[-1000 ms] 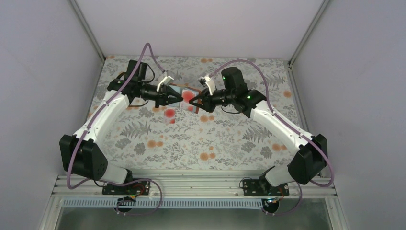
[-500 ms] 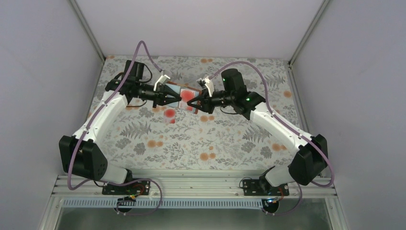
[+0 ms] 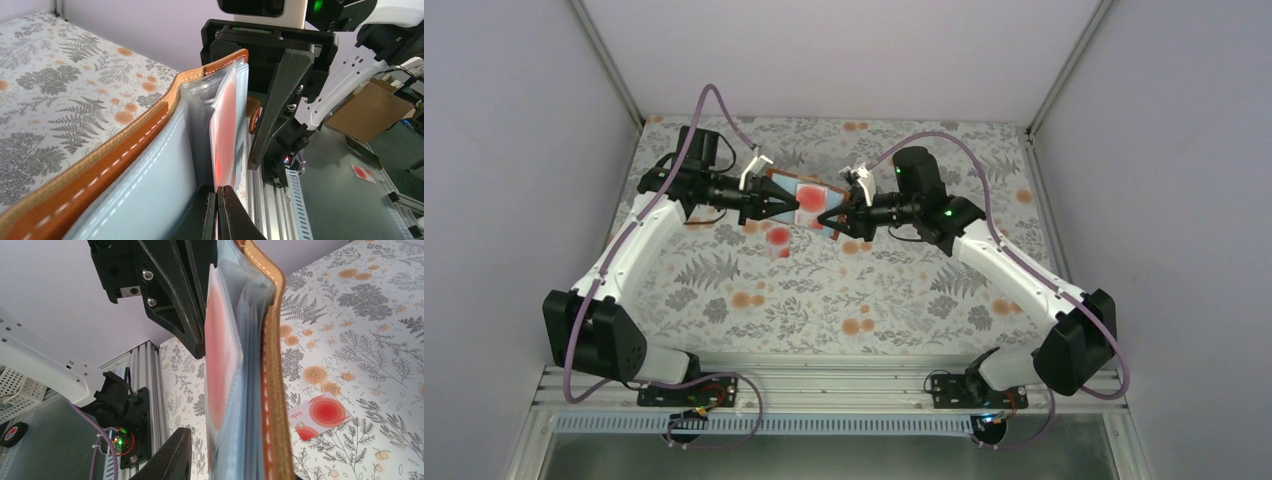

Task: Take the credit cards out of the card holder

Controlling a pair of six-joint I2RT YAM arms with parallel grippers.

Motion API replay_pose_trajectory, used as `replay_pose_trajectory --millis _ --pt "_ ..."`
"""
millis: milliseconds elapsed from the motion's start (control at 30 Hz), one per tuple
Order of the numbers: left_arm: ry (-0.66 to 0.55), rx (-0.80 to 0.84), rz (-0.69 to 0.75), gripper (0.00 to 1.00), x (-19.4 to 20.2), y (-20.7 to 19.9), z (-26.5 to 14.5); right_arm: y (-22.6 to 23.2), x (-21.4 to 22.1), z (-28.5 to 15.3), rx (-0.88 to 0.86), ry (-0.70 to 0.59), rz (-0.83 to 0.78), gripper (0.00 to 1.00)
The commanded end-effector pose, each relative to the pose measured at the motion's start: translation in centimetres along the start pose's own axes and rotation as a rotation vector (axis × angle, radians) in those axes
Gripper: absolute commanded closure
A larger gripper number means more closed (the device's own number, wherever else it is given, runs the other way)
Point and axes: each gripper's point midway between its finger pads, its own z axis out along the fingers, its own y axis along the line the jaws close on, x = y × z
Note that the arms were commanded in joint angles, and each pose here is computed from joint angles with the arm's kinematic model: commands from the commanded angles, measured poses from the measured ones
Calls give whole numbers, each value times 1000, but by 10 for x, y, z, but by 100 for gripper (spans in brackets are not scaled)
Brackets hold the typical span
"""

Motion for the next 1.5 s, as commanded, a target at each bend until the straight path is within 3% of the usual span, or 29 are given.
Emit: replay_pose_trajectory --millis 0,133,433,767,900,967,1133,1467 --pt "-19 -1 68 98 -5 -5 -5 10 -7 -9 -23 -33 -42 76" --pt "-17 -2 69 98 -3 -5 -6 10 -7 -11 -30 -34 -40 90" --pt "-6 -26 65 98 1 1 -7 7 -5 -16 -21 -31 -34 94" --pt "10 -63 62 98 4 7 -7 8 -4 -18 -31 -31 -28 89" --pt "15 -69 66 98 4 8 -7 8 -4 -18 -28 -31 -28 78" --pt "17 -74 67 98 5 9 -8 7 -4 -19 -24 -31 -27 78" --pt "21 -78 61 97 7 10 -7 8 -3 -18 -31 -29 -26 95" --pt "47 -156 61 98 12 26 -20 1 0 -27 14 -25 -24 96"
